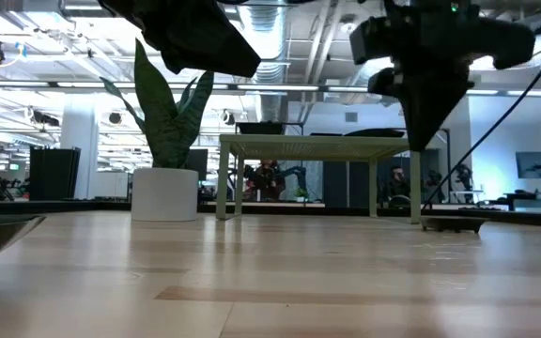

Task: Pick & Place Mini shaped plates
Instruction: Stack the square plate on top of the other square plate on the shelf

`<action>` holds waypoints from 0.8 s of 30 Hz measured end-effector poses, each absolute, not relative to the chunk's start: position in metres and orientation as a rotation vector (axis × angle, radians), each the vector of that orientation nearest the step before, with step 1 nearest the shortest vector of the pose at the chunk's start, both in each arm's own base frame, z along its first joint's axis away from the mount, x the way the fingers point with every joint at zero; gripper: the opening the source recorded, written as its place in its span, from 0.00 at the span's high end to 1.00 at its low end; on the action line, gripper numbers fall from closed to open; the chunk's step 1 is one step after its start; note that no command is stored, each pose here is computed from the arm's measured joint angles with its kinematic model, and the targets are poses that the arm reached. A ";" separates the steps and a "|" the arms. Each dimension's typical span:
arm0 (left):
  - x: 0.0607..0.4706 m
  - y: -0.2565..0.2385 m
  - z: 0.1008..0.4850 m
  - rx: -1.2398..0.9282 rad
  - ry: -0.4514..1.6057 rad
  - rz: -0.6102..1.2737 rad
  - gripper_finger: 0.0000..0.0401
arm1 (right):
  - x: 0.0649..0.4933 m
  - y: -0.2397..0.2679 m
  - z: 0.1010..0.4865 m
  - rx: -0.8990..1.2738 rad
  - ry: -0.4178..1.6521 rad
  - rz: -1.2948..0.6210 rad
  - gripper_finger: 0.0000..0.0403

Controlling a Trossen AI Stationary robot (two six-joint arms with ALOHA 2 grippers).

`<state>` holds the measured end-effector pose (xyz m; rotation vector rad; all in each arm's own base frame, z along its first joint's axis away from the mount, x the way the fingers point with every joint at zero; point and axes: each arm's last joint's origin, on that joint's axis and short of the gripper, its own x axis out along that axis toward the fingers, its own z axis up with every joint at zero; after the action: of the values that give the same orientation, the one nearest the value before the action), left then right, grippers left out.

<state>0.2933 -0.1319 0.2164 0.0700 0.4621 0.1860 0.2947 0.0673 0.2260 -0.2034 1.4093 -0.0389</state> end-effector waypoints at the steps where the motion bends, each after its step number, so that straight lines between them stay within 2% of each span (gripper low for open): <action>1: 0.293 -0.132 0.216 0.068 0.464 0.177 0.71 | 0.294 0.067 0.224 -0.205 1.416 -0.038 0.98; 5: 0.293 -0.133 0.216 0.060 0.472 0.146 0.71 | 0.286 0.065 0.209 -0.192 1.466 -0.063 0.91; 16: 0.294 -0.134 0.217 0.052 0.464 0.139 0.71 | 0.262 0.055 0.161 -0.115 1.551 -0.133 0.63; 20: 0.294 -0.134 0.217 0.049 0.458 0.138 0.71 | 0.262 0.051 0.156 -0.103 1.536 -0.146 0.58; 24: 0.294 -0.134 0.218 0.047 0.455 0.138 0.71 | 0.260 0.044 0.151 -0.117 1.525 -0.191 0.58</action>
<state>0.2942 -0.1340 0.2177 0.0469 0.4546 0.1381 0.2605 0.0440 0.1509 -0.1169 1.5247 -0.1911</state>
